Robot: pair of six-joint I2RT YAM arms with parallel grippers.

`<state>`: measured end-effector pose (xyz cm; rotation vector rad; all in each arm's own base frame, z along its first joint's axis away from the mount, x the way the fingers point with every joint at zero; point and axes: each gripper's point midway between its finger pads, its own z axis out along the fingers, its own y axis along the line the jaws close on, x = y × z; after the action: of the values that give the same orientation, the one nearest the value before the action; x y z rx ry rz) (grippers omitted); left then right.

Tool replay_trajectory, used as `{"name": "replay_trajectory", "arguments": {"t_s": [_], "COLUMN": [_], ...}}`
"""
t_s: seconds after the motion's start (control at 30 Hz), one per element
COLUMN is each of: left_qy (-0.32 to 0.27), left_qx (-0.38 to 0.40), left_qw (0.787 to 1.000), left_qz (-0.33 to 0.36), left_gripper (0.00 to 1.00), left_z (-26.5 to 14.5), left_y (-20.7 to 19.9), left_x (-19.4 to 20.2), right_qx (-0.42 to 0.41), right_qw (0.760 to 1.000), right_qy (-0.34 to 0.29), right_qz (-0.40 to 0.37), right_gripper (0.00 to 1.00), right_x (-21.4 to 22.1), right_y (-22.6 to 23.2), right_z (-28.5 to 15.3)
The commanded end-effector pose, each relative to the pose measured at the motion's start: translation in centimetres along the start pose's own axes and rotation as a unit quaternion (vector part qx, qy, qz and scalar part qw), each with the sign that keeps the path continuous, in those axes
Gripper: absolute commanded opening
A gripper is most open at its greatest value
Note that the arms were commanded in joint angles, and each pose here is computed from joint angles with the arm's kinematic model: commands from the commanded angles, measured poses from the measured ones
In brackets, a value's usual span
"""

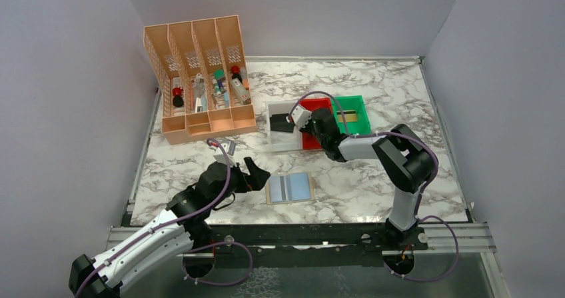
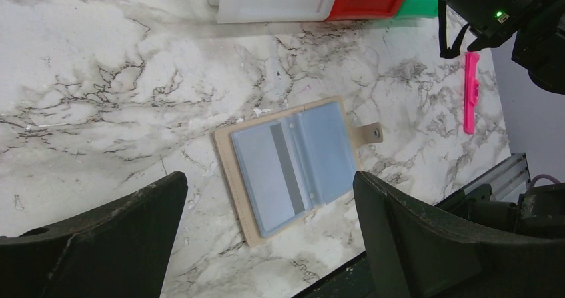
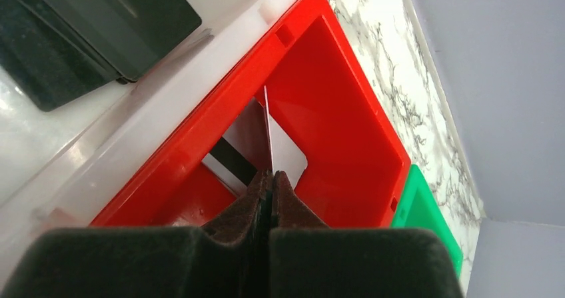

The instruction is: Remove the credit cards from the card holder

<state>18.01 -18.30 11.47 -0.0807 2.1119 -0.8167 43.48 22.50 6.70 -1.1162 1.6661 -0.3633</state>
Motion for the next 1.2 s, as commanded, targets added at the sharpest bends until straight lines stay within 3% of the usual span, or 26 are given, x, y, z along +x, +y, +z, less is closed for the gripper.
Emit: {"name": "replay_trajectory", "arguments": {"t_s": [0.0,0.37,0.63,0.83,1.17], "left_qy": [-0.010,-0.010,-0.012,-0.017,-0.011], "left_qx": [0.000,-0.004,-0.004,-0.010,-0.016], "left_qw": [1.000,1.000,1.000,1.000,1.000], "left_qz": [-0.005,-0.003,-0.003,0.000,0.008], "left_gripper": [0.99,0.99,0.99,0.99,0.99], "left_z": [0.1,0.0,-0.1,-0.2,0.2], "left_y": [-0.2,0.1,0.1,0.3,0.5], "left_x": [-0.5,-0.5,-0.5,-0.7,-0.5], "right_qx": [-0.001,-0.051,-0.123,-0.116,-0.119], "right_qw": [1.000,0.993,0.981,0.974,0.969], "right_qy": [-0.021,-0.099,-0.113,-0.146,-0.147], "right_qz": [0.005,-0.030,-0.095,-0.126,-0.161], "right_gripper": [0.01,0.02,0.01,0.01,0.03], "right_x": [-0.9,-4.4,-2.0,-2.3,-1.7], "right_y": [-0.6,-1.2,0.7,0.1,0.2], "right_z": [-0.1,-2.0,-1.8,-1.2,0.2]}}
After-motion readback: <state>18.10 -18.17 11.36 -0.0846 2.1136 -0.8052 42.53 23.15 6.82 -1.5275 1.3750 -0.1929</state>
